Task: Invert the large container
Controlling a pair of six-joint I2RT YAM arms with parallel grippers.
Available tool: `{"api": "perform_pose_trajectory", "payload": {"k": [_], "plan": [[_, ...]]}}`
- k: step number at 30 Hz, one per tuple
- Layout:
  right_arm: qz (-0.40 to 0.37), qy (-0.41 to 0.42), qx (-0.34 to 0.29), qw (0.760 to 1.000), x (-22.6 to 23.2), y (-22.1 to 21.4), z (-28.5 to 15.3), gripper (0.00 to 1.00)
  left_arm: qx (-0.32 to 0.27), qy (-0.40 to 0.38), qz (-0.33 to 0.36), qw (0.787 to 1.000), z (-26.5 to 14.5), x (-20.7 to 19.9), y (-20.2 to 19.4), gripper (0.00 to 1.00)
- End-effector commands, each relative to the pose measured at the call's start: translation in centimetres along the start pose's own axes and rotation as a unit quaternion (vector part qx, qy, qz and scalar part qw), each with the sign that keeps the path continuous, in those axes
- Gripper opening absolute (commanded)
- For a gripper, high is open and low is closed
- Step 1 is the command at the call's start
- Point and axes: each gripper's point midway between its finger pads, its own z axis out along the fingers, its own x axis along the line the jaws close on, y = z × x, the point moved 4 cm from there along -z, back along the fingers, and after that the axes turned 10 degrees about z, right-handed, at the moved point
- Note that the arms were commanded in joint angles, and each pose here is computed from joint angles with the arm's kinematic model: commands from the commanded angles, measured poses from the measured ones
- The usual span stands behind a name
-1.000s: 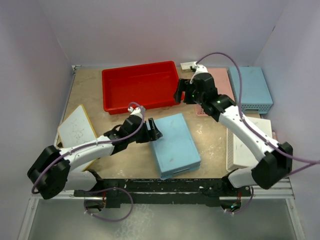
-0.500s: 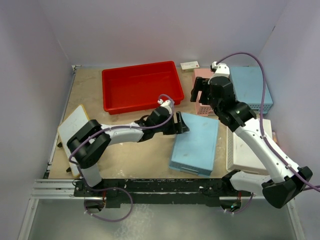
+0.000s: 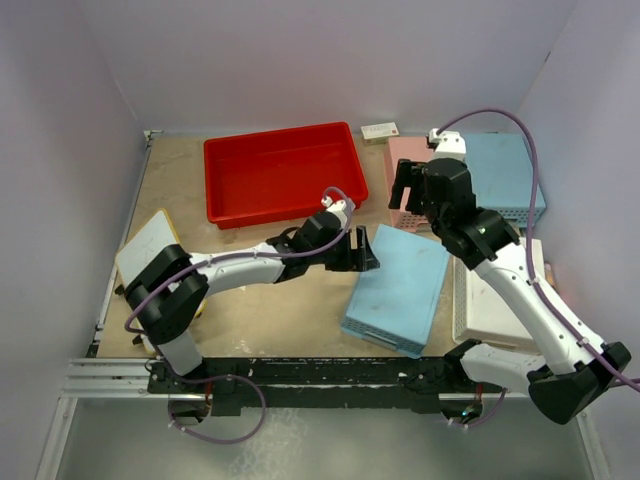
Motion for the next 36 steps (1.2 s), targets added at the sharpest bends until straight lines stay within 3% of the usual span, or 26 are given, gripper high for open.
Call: {"api": "perform_pose_trajectory", "payload": {"k": [1, 7, 17, 25, 36], "plan": [[-0.003, -0.007, -0.017, 1.000, -0.4, 0.4, -0.1, 0.83, 0.052, -0.049, 0.037, 0.997, -2.5, -1.2, -2.3, 0.75], [-0.001, -0.008, -0.016, 1.000, -0.5, 0.2, -0.1, 0.84, 0.117, -0.096, 0.040, 0.988, -2.1, -2.7, -6.5, 0.75], [0.008, 0.001, -0.014, 1.000, -0.6, 0.3, -1.1, 0.84, 0.072, -0.184, 0.000, 0.980, 2.3, -7.1, -3.7, 0.74], [0.008, -0.004, -0.014, 1.000, -1.0, 0.5, -1.6, 0.84, 0.063, -0.193, 0.007, 0.979, 5.7, -8.2, -2.2, 0.74], [0.010, 0.010, 0.012, 1.000, -0.2, -1.2, -0.3, 0.83, 0.057, -0.093, 0.074, 0.991, 2.0, -5.9, -1.7, 0.74]]}}
